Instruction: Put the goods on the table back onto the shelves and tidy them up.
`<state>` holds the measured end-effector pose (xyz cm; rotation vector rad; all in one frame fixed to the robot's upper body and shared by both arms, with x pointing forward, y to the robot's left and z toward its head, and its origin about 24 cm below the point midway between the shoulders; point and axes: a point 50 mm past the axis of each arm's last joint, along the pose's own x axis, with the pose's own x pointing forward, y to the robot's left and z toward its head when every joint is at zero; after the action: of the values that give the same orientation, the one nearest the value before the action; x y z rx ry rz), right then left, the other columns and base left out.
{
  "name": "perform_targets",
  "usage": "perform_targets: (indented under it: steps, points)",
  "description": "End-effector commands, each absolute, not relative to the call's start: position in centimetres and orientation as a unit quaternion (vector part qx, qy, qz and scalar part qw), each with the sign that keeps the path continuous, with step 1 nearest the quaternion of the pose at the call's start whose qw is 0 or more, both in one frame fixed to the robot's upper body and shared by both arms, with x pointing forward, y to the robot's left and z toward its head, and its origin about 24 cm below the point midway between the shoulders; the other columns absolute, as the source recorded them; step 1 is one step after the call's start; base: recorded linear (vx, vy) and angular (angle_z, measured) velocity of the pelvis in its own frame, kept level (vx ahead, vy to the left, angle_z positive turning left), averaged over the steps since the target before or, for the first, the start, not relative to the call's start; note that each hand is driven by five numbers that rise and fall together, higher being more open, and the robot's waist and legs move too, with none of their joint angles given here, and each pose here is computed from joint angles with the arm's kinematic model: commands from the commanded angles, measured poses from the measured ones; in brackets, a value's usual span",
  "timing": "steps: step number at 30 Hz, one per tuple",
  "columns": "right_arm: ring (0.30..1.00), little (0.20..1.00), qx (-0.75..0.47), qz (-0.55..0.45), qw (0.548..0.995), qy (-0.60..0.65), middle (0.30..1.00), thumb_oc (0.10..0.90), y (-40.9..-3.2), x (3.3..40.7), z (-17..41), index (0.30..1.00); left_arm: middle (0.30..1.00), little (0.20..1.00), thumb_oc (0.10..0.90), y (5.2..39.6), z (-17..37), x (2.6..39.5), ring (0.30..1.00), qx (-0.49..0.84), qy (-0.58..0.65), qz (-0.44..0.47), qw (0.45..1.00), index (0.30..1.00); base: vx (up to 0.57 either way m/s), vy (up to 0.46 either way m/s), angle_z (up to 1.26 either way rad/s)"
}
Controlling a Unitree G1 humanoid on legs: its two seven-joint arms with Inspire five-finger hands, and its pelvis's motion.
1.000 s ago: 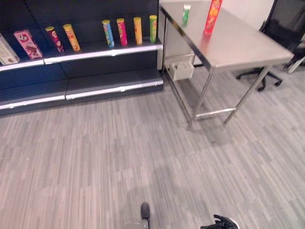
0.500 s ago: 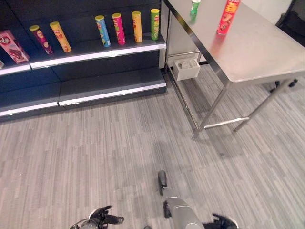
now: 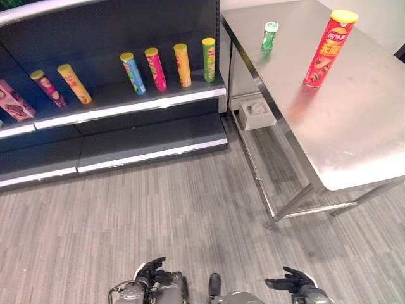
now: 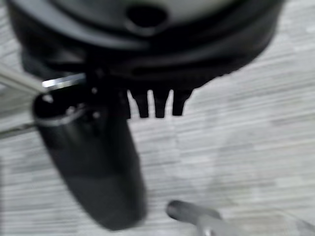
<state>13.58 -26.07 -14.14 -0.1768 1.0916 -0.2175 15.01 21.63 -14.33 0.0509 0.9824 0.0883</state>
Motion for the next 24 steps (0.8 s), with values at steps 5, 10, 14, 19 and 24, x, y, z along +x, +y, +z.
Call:
perform_targets:
  steps: [5, 10, 14, 19, 24]
  points:
    - [0.9, 0.9, -0.135, -0.122, 0.826, 0.534, 0.9, 0.8, -28.9, 10.8, -13.9, 0.9, 0.9, 0.9, 0.8, 23.1, -15.0, 12.8, 0.9, 0.056, 0.511, 0.056, 0.856, 0.9, 0.43, 0.21, -0.64]
    - [0.9, 0.9, -0.144, -0.089, 0.834, 0.525, 0.9, 0.8, -27.7, 12.1, -13.9, 0.9, 0.9, 0.9, 0.8, 23.7, -15.1, 12.2, 0.9, 0.053, 0.514, 0.073, 0.853, 0.9, 0.36, 0.382, -0.98]
    - [0.9, 0.9, -0.146, -0.082, 0.841, 0.515, 0.9, 0.8, -27.5, 13.0, -13.7, 0.9, 0.9, 0.9, 0.8, 24.4, -14.7, 12.7, 0.9, 0.057, 0.508, 0.082, 0.856, 0.9, 0.17, 0.25, -0.98]
    - [0.9, 0.9, -0.143, -0.09, 0.847, 0.503, 0.9, 0.8, -27.4, 13.6, -13.4, 0.9, 0.9, 0.9, 0.8, 25.7, -14.0, 13.5, 0.9, 0.07, 0.495, 0.093, 0.861, 0.9, 0.15, 0.292, -0.04]
    - [0.9, 0.9, -0.15, -0.095, 0.831, 0.528, 0.9, 0.8, -27.9, 12.4, -13.8, 0.9, 0.9, 0.9, 0.8, 26.2, -13.6, 14.4, 0.9, 0.093, 0.491, 0.084, 0.862, 0.9, 0.15, 0.01, -0.13]
